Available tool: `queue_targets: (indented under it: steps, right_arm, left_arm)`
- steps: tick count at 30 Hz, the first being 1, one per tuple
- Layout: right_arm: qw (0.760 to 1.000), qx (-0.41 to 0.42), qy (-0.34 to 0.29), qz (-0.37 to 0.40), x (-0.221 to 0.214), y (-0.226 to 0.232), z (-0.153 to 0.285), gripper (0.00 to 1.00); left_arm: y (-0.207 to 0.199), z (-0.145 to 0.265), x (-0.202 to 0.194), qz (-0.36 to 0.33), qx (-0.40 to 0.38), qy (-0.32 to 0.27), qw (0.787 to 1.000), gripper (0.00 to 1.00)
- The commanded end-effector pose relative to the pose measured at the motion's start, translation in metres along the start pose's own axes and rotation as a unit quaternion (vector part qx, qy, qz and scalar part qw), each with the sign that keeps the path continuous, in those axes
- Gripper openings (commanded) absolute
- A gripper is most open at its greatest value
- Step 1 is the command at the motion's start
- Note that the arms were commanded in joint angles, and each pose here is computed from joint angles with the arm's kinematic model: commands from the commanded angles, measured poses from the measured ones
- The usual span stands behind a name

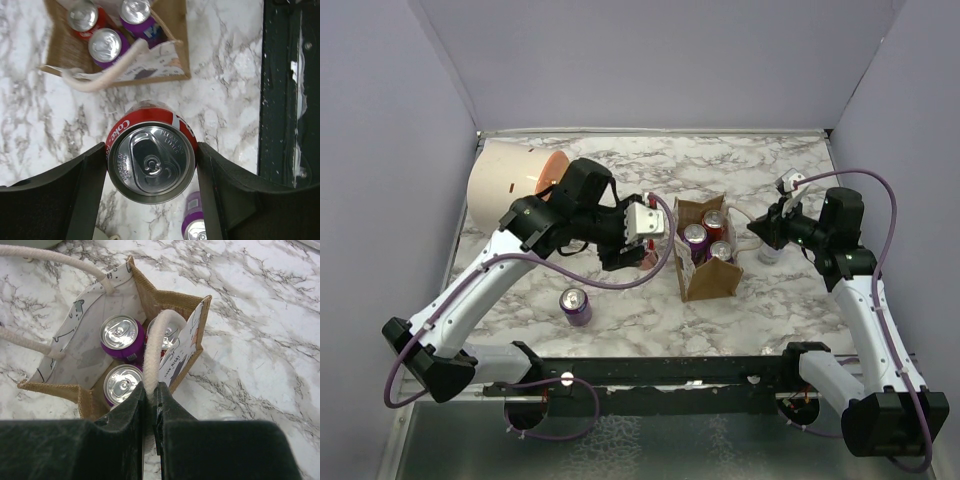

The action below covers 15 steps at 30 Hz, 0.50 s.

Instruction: Place the beverage into the canvas bag

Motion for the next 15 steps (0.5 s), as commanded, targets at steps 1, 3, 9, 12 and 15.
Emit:
queue_targets:
  steps: [1,3,9,12,15]
  right_arm:
    - [1.0,0.009,-0.012,0.006,0.009,0.003,0.003,0.01]
    - [1.0,0.014,-0.013,0.004,0.01,0.004,0.002,0.01]
    - [1.0,0.02,-0.012,0.002,0.013,0.004,0.001,0.01]
    - [1.0,0.023,-0.014,0.003,0.014,0.006,0.002,0.01]
    - [1.0,0.025,-0.016,0.005,0.014,0.007,0.002,0.01]
  left_arm:
    - [0.026,0.033,0.047,-0.008,0.08,-0.05,0.996,0.0]
    - [0.039,0.044,0.064,-0.012,0.113,-0.068,0.991,0.0]
    - [0.068,0.067,0.116,-0.007,0.161,-0.136,0.977,0.0]
    - [0.082,0.072,0.138,0.007,0.175,-0.171,0.97,0.0]
    - [0.096,0.069,0.155,0.029,0.175,-0.198,0.964,0.0]
Point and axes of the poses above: each gripper's point midway between its finger pads, its own z axis back along the fingers, its own y axis along the line the jaws close on, x = y × z, the point moved 3 cm from there along z, back along the fingers, and after that the axes turned 7 degrees about -z, right-handed, at the moved point
